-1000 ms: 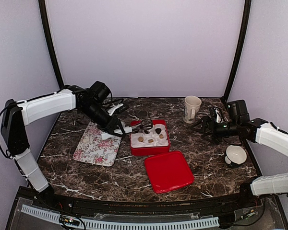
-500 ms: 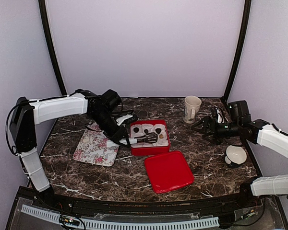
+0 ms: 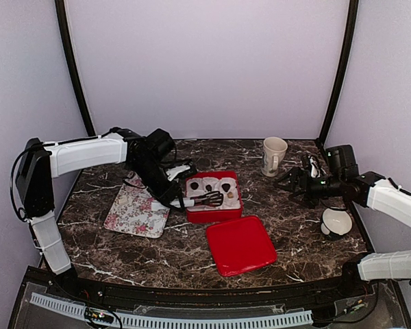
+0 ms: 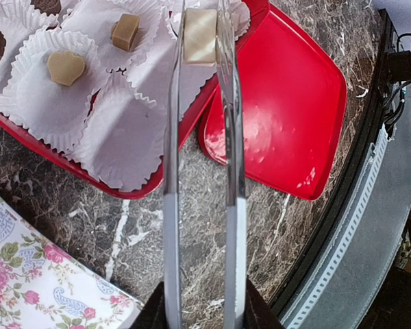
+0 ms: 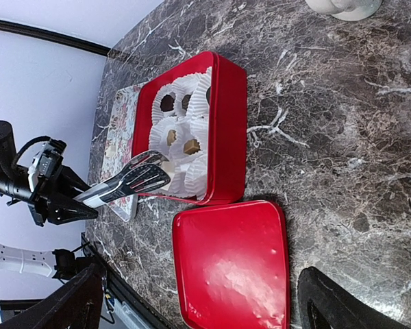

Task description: Pack the chocolate

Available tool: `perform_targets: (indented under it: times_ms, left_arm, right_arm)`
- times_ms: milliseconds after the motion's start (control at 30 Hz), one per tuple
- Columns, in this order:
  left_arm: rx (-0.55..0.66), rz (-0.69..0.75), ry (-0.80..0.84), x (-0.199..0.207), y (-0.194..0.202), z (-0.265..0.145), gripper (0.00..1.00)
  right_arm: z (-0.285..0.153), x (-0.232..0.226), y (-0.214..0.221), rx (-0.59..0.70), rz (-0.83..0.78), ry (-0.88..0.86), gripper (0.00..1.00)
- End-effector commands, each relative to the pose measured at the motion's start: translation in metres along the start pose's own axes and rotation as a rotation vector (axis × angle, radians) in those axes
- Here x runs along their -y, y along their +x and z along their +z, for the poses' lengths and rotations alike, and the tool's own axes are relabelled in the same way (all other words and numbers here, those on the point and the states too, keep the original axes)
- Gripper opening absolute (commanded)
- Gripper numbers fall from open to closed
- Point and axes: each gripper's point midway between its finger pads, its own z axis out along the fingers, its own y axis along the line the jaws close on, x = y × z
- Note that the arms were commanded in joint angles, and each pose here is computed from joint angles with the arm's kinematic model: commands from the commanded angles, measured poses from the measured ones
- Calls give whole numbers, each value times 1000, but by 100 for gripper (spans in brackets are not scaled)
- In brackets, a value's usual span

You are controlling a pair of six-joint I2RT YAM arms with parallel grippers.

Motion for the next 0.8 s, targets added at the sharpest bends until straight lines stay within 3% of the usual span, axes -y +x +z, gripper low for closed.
perform_targets:
  times_ms: [0, 400, 767]
  left_arm:
    - [7, 33, 1, 6, -4, -5, 32]
    - [40, 24, -8, 11, -9, -17, 36]
    - [240, -122, -78, 8, -11, -77, 36]
  right_arm:
    - [-3, 0, -3, 23, -4, -3, 100]
    - [-4, -1, -3, 24, -7, -5, 100]
    - [-1, -5, -7, 19, -23, -19, 100]
